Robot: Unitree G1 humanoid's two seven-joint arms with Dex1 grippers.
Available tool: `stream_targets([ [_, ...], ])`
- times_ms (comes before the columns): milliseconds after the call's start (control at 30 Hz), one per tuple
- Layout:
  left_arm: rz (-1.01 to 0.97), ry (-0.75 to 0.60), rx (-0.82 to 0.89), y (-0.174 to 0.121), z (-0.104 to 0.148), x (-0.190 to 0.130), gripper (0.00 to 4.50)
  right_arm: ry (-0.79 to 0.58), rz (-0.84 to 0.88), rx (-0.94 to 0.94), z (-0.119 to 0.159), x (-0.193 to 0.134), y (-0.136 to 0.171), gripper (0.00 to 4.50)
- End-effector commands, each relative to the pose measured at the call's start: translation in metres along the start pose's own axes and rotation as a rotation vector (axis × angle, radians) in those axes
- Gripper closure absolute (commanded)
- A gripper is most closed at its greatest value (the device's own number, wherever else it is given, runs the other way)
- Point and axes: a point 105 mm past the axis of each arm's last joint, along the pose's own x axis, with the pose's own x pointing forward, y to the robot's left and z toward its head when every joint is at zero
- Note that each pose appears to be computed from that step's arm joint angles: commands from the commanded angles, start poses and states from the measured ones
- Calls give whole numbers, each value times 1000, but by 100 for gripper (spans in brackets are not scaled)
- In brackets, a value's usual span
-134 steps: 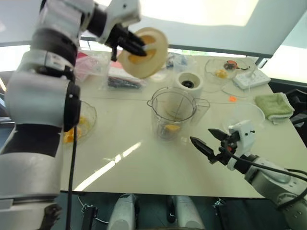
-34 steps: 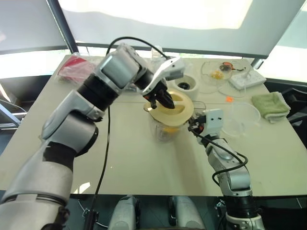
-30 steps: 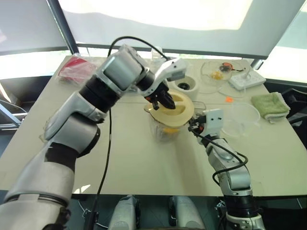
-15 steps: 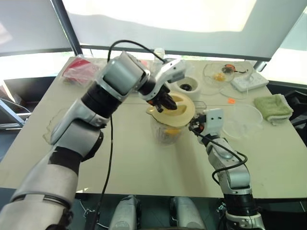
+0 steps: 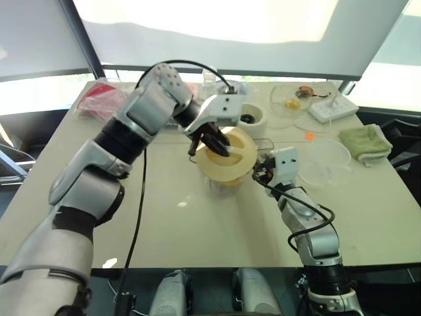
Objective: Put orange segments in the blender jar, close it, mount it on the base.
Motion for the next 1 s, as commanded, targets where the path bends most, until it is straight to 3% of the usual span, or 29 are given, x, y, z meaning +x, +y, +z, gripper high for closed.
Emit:
stream_targets([
  [33, -168, 119, -84, -19, -34, 23, 424, -96, -71, -15, 26, -4, -18, 355],
  [233, -175, 68, -282, -22, -30, 35, 424, -93, -85, -16, 24, -7, -21, 355],
  [567, -16, 108, -585, -37, -58, 55, 424, -99, -107, -19, 29, -7, -24, 355],
  [700, 7, 103, -632, -42, -59, 56, 424, -97, -105, -16, 30, -7, -23, 355],
  [1000, 129, 98, -876, -32, -67, 62, 424, -93, -105, -17, 30, -5, -23, 355],
])
